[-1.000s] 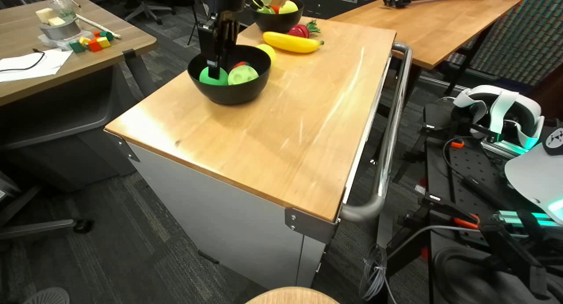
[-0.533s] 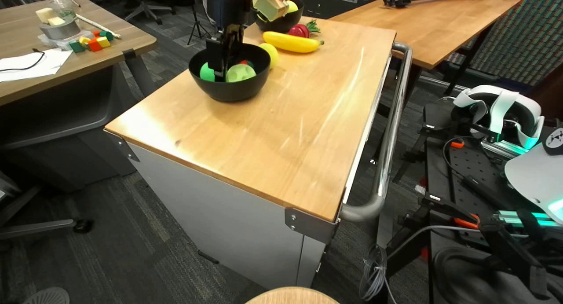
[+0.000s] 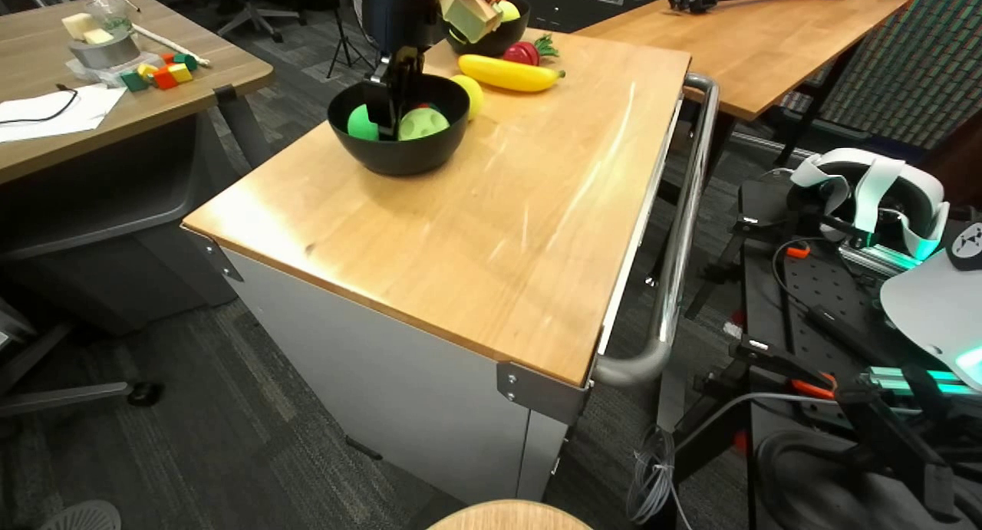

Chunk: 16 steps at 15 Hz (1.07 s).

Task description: Remove all the plastic vegetables and fruits from the two bowls

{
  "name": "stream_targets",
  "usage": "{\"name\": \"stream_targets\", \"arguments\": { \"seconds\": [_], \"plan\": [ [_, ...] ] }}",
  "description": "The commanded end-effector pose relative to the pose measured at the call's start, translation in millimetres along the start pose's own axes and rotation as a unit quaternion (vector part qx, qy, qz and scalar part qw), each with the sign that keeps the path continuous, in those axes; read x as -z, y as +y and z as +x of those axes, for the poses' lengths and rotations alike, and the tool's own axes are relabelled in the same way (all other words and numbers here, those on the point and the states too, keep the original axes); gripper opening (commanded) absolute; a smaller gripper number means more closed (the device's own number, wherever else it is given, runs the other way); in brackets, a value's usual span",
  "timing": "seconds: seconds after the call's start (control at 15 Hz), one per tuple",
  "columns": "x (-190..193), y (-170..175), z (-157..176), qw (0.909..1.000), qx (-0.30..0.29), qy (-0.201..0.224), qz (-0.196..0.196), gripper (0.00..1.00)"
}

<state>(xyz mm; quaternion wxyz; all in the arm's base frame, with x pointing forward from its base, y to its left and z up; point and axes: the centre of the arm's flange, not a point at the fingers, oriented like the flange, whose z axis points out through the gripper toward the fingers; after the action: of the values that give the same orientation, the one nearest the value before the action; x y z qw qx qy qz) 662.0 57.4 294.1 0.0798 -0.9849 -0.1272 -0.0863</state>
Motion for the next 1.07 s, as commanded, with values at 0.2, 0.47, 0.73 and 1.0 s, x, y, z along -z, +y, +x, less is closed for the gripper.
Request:
{"name": "stream_targets", "arguments": {
  "seconds": [0.2, 0.47, 0.73, 1.0],
  "plan": [
    [41, -23, -18, 0.9977, 0.048, 0.002, -0.047, 0.13],
    [83, -52, -44, 0.9909, 0.112, -0.002, -0.075, 0.12],
    [110, -91, -81, 0.9801, 0.191, 0.008, -0.055, 0.12],
    [104, -121, -114, 0.968, 0.245, -0.043, -0.032, 0.11]
  ]
}}
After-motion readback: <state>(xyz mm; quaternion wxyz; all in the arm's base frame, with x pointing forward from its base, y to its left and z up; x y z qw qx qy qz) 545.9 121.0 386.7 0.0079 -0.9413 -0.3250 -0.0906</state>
